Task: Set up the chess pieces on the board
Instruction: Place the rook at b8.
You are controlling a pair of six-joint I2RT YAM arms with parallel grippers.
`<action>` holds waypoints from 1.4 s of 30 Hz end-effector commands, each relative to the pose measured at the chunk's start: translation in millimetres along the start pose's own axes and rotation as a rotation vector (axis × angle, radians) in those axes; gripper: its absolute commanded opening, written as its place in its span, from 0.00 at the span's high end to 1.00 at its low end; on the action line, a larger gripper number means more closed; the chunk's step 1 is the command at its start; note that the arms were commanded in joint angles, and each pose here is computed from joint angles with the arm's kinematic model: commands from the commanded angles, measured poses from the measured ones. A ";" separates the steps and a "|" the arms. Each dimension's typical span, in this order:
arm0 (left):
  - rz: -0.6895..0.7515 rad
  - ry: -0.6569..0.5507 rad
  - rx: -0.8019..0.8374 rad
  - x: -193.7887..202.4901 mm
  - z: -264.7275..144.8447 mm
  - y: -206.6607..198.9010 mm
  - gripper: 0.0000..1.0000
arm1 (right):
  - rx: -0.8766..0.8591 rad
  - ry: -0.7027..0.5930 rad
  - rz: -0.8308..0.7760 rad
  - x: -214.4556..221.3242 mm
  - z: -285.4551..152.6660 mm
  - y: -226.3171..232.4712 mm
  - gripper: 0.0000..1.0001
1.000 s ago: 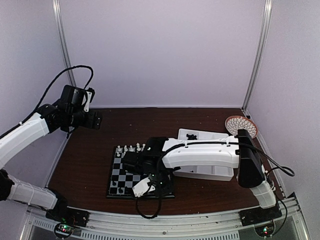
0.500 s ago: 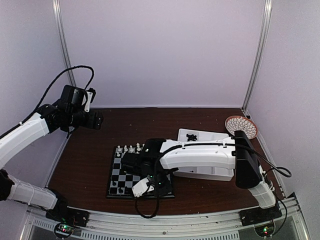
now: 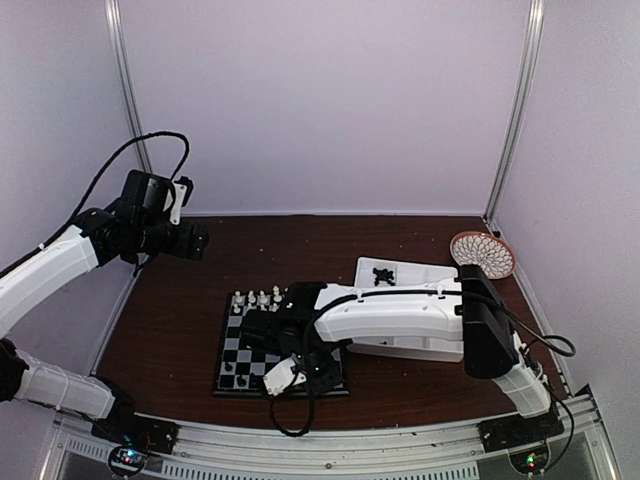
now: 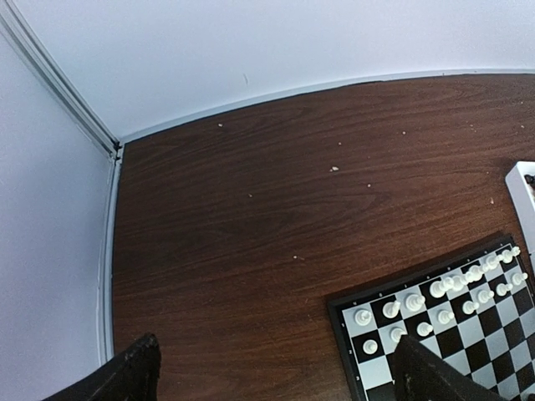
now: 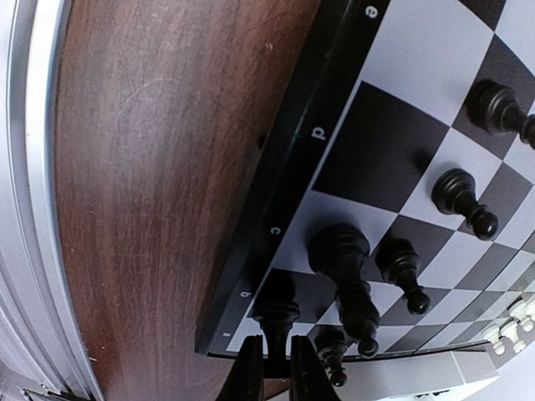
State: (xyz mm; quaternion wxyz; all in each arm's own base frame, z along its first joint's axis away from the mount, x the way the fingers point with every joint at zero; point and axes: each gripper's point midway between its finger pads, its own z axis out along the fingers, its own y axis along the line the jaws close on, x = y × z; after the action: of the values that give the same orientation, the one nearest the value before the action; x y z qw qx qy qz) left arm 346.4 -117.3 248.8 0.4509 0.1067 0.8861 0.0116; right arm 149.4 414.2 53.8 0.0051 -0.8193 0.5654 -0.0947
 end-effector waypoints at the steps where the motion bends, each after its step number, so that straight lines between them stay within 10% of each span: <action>1: -0.020 -0.034 0.020 -9.1 1.1 -3.9 0.03 | 0.027 0.003 0.001 -1.1 1.2 -8.5 1.00; 42: -0.017 -0.011 0.046 -5.8 6.2 -9.7 0.03 | 0.048 0.004 0.018 0.7 -0.7 -12.5 0.78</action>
State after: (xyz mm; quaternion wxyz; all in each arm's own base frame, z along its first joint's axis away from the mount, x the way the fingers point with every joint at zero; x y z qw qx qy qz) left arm 346.8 -123.2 243.0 0.4420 0.1143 0.8897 -0.0001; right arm 155.1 418.2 53.9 0.0187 -0.8164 0.5683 -0.1007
